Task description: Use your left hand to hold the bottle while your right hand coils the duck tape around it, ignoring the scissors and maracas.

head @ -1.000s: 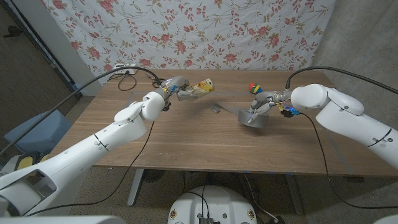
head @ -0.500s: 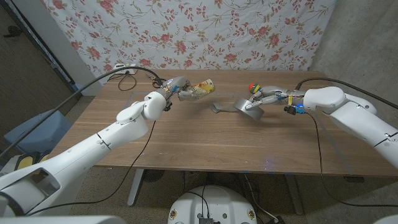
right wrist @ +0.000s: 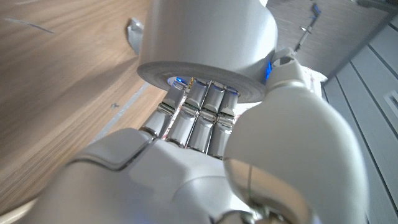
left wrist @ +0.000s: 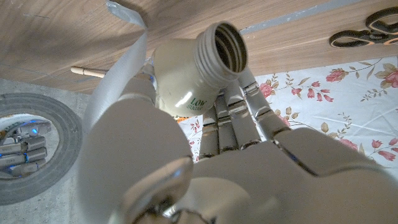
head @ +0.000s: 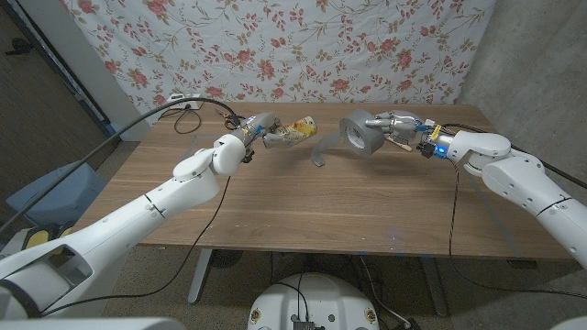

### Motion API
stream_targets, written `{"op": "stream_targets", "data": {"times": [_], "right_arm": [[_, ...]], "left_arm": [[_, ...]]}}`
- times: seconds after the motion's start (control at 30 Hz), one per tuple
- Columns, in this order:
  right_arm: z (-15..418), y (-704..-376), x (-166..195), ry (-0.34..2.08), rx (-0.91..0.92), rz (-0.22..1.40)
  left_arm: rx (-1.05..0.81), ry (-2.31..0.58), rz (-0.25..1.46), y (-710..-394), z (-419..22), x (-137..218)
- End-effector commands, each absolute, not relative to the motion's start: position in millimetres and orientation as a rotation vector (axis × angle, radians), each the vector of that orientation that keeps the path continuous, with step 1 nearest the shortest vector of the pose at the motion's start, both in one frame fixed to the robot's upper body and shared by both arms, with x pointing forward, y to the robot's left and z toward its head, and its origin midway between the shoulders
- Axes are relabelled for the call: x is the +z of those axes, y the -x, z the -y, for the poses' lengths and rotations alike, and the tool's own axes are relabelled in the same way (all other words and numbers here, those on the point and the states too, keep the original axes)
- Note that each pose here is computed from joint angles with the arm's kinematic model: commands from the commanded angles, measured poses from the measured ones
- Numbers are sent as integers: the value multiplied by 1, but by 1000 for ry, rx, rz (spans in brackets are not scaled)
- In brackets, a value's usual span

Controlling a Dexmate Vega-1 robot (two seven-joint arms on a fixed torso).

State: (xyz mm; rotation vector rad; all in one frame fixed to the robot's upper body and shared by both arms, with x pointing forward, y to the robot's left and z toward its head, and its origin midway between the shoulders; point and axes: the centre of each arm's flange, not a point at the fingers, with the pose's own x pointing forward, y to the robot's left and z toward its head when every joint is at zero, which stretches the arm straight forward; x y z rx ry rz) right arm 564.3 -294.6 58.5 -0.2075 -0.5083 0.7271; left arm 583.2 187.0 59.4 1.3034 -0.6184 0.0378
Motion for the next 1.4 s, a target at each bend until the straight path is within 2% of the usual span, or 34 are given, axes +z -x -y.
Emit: {"op": "stream_targets", "data": {"times": [0.03,0.67,0.97,1.4], "right_arm": [[286,-564,81,-41,730,607],[274,-565,109,-199,450,746],[261,-565,127,-183,406,785],[243,-570,144,-204,398,819]], "left_arm": [[41,-1292,624,-585,-190,60],[43,-1282,638,-577,-194,57],[26,-1280,651,-576,-188,59],[-95,-1232,646,-576,-170,63]]}}
